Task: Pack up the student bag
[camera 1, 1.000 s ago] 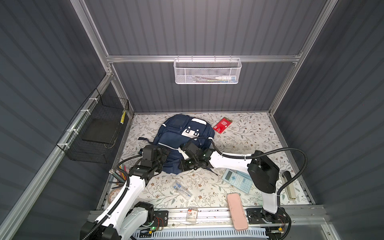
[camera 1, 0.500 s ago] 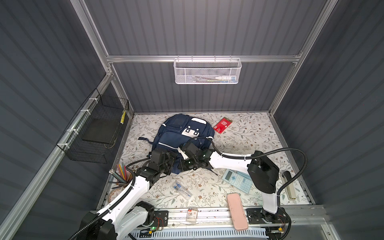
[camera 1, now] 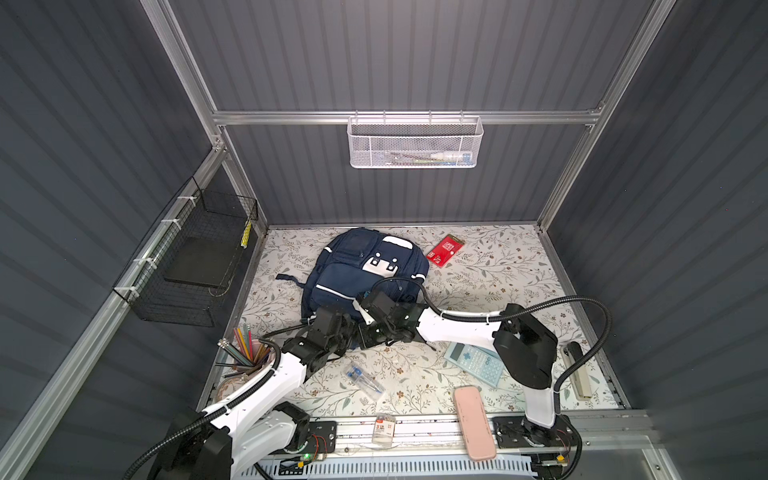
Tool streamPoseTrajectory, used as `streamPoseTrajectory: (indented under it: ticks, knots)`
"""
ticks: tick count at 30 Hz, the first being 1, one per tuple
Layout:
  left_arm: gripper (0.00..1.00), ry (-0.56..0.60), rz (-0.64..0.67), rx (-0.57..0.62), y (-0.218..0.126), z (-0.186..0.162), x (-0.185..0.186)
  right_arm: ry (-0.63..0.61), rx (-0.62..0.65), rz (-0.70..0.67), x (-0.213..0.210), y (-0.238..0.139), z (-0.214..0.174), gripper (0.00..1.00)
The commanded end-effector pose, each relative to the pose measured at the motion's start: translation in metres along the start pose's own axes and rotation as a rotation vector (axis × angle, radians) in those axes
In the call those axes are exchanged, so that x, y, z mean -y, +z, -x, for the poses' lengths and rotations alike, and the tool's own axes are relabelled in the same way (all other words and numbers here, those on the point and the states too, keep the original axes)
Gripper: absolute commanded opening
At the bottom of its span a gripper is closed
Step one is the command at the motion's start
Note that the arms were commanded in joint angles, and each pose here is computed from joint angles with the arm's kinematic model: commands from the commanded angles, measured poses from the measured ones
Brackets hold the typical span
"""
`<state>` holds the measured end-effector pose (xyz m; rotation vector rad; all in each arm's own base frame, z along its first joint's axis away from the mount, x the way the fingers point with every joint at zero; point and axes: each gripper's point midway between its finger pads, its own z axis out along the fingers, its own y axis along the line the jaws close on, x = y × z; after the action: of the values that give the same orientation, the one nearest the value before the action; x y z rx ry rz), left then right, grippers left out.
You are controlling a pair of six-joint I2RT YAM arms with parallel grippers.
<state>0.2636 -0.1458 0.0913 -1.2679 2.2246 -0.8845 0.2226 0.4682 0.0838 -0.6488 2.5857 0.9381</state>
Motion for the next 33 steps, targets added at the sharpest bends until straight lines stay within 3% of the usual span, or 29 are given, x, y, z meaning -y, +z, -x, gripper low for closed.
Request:
streamPoseTrajectory:
  ticks: [1,5,7,20,33]
  knots:
    - [0.19,0.014,0.056,0.035,0.005,0.005,-0.014,-0.061,0.075,0.044,-0.017,-0.020,0.013,0.00]
    - [0.10,0.065,0.085,0.030,0.004,0.005,-0.016,-0.093,0.009,-0.082,0.011,-0.026,0.002,0.00]
    - [0.00,0.072,0.094,0.032,0.001,0.005,-0.016,-0.088,-0.014,-0.138,0.032,-0.032,-0.003,0.00]
    - [0.00,0.099,0.055,0.071,-0.013,0.013,-0.001,0.027,-0.005,-0.269,0.133,-0.083,-0.011,0.00]
    - [0.00,0.120,0.025,0.094,-0.031,0.018,0.012,0.183,0.014,-0.389,0.235,-0.113,0.020,0.00]
